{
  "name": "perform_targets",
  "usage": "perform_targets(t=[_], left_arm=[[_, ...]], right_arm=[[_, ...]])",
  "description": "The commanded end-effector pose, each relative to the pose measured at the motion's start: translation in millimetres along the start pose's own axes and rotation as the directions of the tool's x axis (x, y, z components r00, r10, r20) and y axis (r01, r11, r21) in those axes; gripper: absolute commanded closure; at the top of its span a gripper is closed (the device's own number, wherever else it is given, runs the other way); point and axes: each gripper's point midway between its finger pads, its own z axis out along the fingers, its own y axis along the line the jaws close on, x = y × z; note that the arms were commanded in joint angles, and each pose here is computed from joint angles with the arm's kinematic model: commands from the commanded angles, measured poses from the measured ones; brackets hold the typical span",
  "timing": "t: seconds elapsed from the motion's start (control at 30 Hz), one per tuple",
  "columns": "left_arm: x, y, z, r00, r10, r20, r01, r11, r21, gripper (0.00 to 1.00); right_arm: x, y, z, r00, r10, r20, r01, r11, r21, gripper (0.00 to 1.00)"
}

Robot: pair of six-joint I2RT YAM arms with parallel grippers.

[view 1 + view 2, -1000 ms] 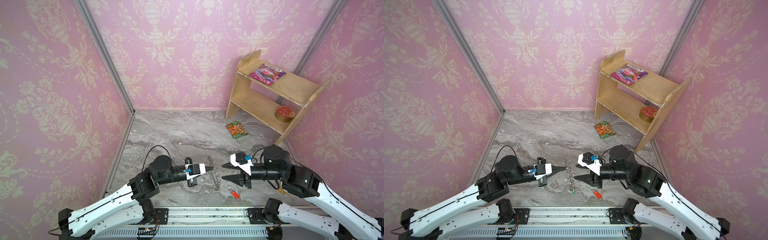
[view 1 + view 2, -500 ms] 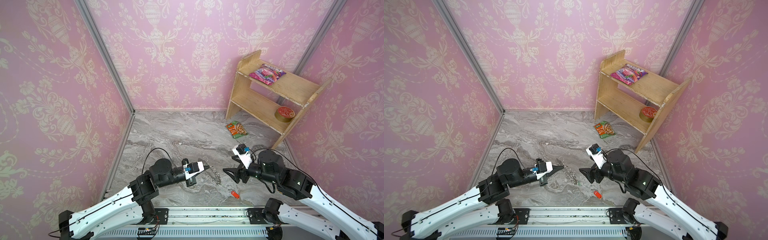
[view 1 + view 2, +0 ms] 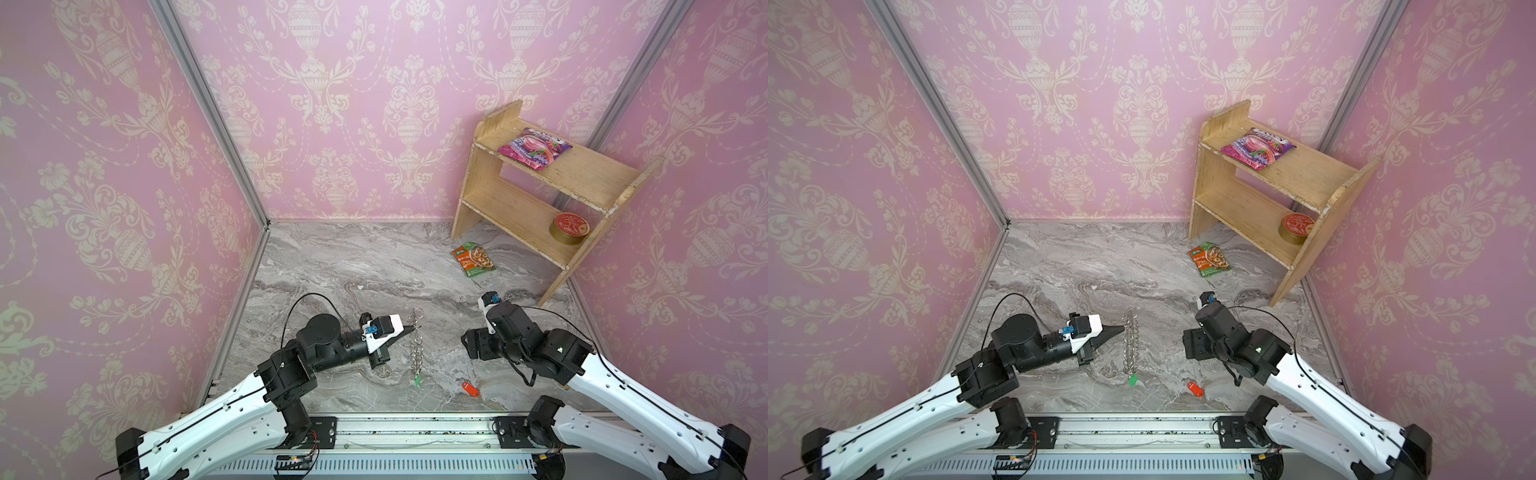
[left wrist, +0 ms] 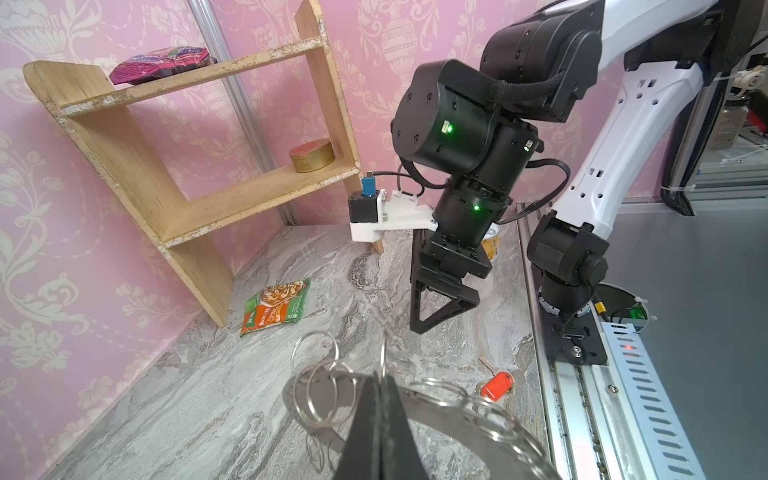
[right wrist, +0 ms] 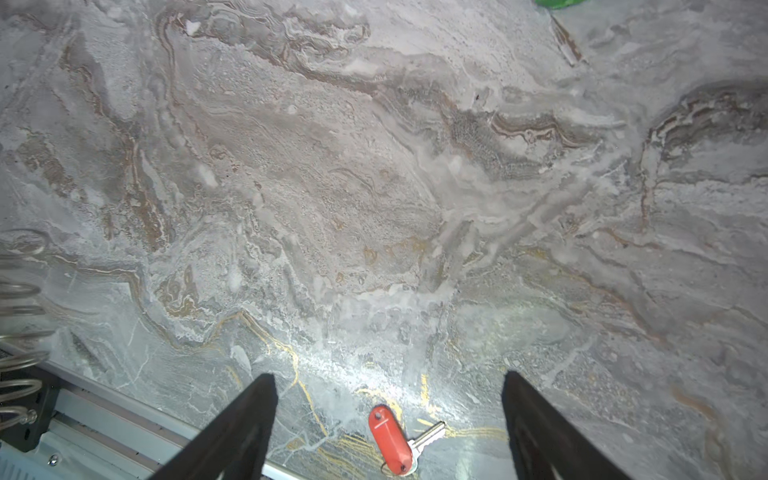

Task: Put the keys on the keyring
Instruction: 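Lower the right gripper over the red-tagged key while the left gripper holds the plate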

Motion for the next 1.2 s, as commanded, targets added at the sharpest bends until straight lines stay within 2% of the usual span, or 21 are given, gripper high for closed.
perform_targets(t=[0.0, 0.13, 0.23, 0.4, 0.5, 0.57, 0.63, 0.8, 1.0, 1.17], left_arm=[[0.9, -3.2, -2.6, 1.000, -0.021, 0.012, 0.021, 1.000, 0.020, 1.00], [2.6, -2.3, -3.3, 1.000, -0.020, 0.009, 0.020, 1.000, 0.014, 1.00], [4.1, -1.1, -4.2, 1.000, -0.020, 0.007, 0.020, 1.000, 0.005, 1.00], [5.1, 1.6, -5.7, 1.000, -0.018, 0.005, 0.018, 1.000, -0.014, 1.00], [6.2, 2.4, -5.3, 1.000, -0.012, 0.001, 0.012, 1.000, -0.019, 1.00], [5.8, 2.7, -5.1, 1.000, -0.011, 0.005, 0.011, 1.000, -0.021, 1.00], [6.4, 2.8, -5.0, 1.000, -0.010, 0.007, 0.010, 1.000, -0.022, 1.00], [6.1, 2.0, -8.4, 1.000, -0.005, 0.008, 0.006, 1.000, -0.023, 1.00], [7.1, 1.5, -9.1, 1.000, -0.004, 0.012, 0.004, 1.000, -0.024, 1.00], [5.8, 1.8, -10.2, 1.000, 0.001, 0.013, -0.001, 1.000, -0.026, 1.00]], right_arm=[[30.2, -9.6, 13.9, 0.988, 0.096, -0.121, -0.091, 0.995, 0.049, 0.16], [71.3, -9.4, 30.0, 0.937, 0.229, -0.263, -0.221, 0.973, 0.061, 0.21], [95.7, -1.4, 38.2, 0.876, 0.363, -0.318, -0.374, 0.927, 0.029, 0.30], [120.0, -6.2, 30.3, 0.796, 0.506, -0.332, -0.497, 0.859, 0.118, 0.39], [128.0, 0.5, 31.6, 0.737, 0.588, -0.333, -0.578, 0.804, 0.138, 0.49], [130.0, 4.8, 33.7, 0.711, 0.623, -0.326, -0.612, 0.777, 0.151, 0.55], [134.7, 2.5, 33.7, 0.700, 0.640, -0.316, -0.614, 0.766, 0.192, 0.57], [143.0, -1.1, 31.9, 0.681, 0.670, -0.296, -0.630, 0.742, 0.230, 0.56], [150.2, 2.0, 46.7, 0.656, 0.703, -0.274, -0.671, 0.710, 0.214, 0.42], [138.7, 7.7, 52.2, 0.660, 0.716, -0.227, -0.696, 0.696, 0.176, 0.33]])
